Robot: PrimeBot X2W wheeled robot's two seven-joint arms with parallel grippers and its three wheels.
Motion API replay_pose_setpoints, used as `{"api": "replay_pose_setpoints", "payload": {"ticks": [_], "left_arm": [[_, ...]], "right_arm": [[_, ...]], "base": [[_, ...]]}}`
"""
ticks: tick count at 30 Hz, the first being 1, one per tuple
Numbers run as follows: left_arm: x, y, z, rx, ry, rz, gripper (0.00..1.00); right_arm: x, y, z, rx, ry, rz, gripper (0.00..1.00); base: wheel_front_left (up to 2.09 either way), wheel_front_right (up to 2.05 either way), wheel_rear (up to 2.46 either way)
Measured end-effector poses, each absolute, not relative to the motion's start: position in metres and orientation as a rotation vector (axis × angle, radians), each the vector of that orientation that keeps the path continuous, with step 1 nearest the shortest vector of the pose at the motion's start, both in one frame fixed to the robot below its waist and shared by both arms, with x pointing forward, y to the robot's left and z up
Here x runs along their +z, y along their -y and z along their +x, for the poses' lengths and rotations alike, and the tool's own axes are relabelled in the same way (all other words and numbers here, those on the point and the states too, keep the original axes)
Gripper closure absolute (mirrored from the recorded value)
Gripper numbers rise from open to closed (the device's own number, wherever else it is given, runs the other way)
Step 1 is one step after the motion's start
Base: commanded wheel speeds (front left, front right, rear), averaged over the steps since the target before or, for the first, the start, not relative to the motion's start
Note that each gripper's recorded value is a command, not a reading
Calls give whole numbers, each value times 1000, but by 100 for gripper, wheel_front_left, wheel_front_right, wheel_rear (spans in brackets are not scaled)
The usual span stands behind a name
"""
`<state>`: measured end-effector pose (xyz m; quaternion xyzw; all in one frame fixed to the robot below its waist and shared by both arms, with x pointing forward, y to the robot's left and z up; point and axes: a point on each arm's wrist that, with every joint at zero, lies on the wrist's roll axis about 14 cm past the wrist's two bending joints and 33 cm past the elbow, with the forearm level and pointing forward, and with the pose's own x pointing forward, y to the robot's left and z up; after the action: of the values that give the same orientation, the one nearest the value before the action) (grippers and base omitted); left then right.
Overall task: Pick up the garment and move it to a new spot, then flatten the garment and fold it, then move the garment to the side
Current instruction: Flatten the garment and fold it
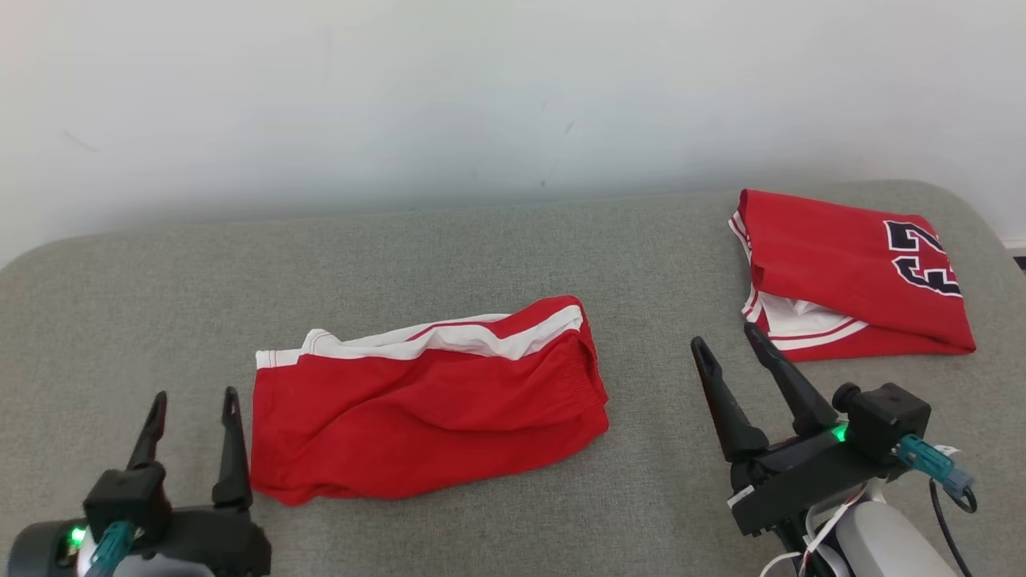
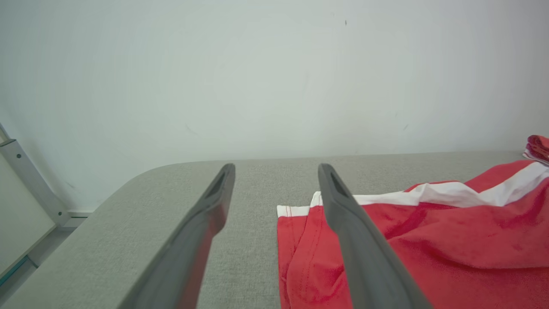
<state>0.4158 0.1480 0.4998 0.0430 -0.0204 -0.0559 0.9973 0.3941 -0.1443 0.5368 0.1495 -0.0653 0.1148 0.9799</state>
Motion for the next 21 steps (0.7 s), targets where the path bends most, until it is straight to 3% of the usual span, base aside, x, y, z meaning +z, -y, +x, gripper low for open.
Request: {"api": "replay_pose_setpoints", "payload": {"ticks": [10,21], "left_arm": [[520,-176,390,-16,115,121,0],[507,-174,368,-129,66,184,0]], "right_arm": [[530,176,382,131,130,255,0],[519,184,376,95,100,240,0]], "base": [[0,0,0],[0,0,0]]}}
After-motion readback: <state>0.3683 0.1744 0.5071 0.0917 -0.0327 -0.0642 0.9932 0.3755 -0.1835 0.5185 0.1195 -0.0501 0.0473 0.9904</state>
